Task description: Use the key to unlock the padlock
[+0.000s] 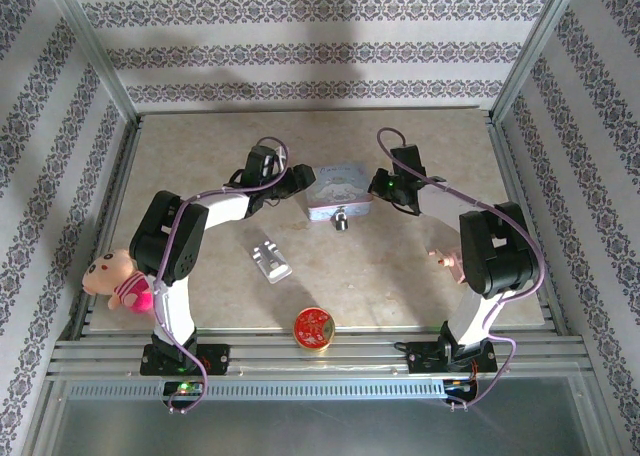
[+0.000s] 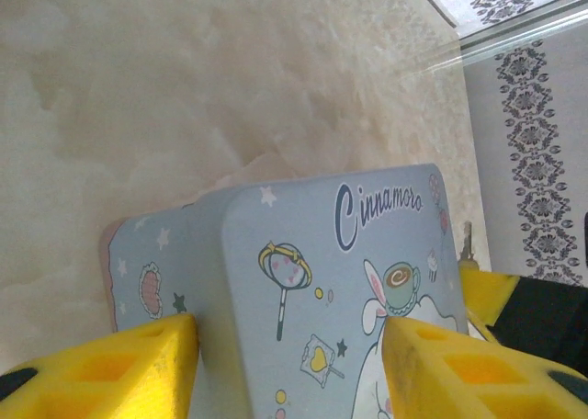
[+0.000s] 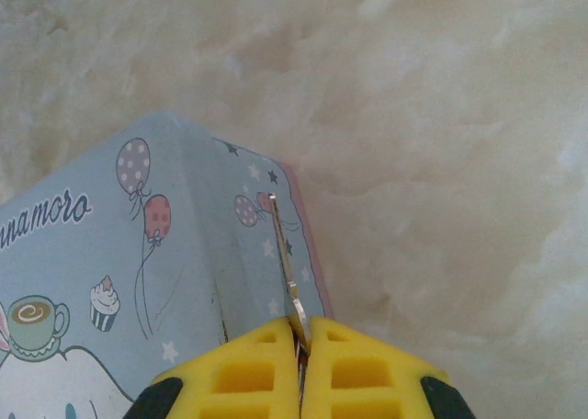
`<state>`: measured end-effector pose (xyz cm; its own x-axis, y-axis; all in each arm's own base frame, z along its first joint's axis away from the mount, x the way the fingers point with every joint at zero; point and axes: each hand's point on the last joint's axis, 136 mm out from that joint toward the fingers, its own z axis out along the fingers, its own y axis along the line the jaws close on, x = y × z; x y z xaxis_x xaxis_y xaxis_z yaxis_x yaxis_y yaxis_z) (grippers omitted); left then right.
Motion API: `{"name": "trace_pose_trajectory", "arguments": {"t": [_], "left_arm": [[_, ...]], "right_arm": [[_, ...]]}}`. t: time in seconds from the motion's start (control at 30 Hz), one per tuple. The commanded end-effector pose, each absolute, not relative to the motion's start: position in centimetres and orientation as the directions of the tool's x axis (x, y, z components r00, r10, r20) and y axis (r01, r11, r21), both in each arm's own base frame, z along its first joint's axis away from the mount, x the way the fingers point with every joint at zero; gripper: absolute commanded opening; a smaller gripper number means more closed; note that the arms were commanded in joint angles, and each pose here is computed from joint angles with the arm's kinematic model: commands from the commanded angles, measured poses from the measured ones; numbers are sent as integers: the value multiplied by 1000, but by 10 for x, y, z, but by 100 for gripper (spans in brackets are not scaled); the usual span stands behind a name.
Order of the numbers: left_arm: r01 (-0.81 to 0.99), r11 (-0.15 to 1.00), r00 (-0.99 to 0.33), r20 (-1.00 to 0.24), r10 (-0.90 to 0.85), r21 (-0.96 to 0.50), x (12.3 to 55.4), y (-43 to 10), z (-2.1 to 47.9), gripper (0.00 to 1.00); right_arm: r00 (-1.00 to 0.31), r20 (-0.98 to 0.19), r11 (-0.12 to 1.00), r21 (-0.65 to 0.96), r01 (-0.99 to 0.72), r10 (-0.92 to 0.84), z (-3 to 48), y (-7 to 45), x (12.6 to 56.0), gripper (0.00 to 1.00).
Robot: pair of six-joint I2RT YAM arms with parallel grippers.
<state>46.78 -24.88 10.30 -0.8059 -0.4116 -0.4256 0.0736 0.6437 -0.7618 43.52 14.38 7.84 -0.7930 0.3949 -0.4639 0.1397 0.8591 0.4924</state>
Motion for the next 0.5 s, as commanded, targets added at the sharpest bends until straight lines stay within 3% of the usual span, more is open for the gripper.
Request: {"name": "trace_pose_trajectory", "arguments": {"t": [0.0,0.2,0.47], "left_arm": [[89,627,-802,-429,-416,-774,478,-248,110,55],[77,627,-794,-428,-432,-775,479,-241,113,56],[-26,669,-776,-407,-482,-743,450,-214,104,60]], "right_arm": [[-826,-434,857,503,110,360,69,166,426,0],[-823,-444,856,509,93,354,75,177,425,0],[-795,-483,876,466,122,368,89,151,424,0]]}}
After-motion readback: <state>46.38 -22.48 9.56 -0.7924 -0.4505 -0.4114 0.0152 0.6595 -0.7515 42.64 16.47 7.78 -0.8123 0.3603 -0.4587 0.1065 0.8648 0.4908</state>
